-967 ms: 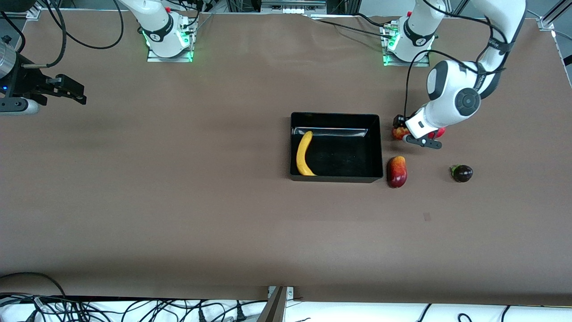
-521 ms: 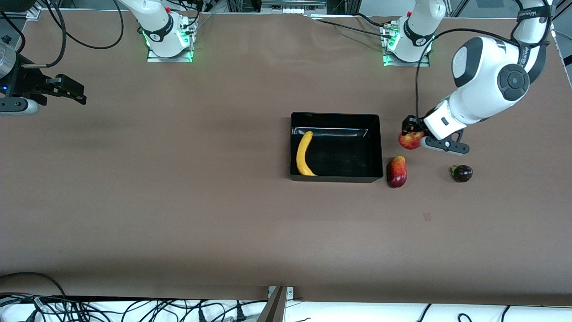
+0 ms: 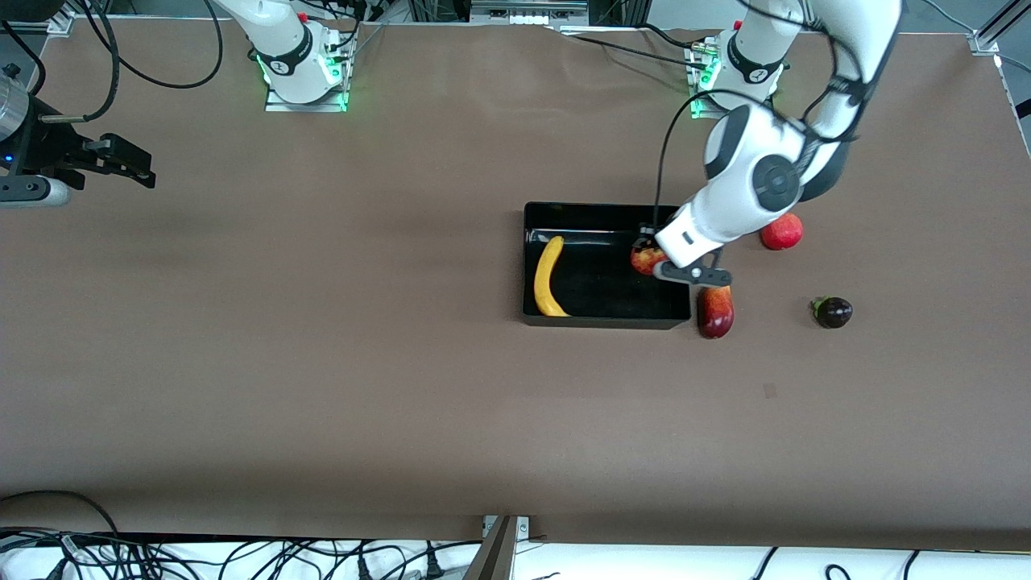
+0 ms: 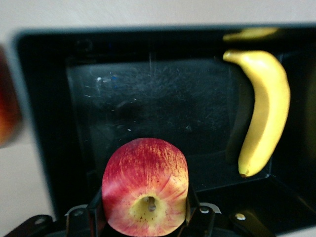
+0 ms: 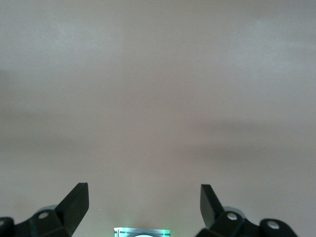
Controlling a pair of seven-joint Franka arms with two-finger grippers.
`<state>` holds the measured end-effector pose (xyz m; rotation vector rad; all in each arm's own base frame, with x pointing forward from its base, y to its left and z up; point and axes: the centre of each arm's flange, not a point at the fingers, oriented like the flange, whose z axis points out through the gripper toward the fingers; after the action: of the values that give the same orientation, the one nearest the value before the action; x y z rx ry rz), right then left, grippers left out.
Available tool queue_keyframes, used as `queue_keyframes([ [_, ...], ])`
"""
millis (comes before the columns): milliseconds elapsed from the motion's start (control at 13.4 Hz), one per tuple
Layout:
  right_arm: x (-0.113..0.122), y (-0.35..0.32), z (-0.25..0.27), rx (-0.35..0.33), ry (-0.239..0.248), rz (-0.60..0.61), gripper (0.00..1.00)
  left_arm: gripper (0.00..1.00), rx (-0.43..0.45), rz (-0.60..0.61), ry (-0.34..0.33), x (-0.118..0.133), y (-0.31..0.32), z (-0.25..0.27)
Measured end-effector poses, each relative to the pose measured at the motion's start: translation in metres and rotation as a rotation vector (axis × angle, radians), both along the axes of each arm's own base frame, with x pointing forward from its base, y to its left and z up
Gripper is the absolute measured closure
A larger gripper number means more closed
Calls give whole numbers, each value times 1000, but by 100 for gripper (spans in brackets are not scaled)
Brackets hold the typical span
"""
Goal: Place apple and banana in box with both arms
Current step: 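Lower the red apple into the tray beside the banana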
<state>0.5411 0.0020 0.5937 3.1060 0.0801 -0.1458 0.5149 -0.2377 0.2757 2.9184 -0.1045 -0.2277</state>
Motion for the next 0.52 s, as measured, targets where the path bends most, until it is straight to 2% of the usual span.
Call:
queue_keyframes([
  [223,0,0,0,0,0,0,0,37,7,1,7,0,-6,-28],
  [521,0,0,0,0,2,0,0,37,48,-50,-12,0,-6,-32],
])
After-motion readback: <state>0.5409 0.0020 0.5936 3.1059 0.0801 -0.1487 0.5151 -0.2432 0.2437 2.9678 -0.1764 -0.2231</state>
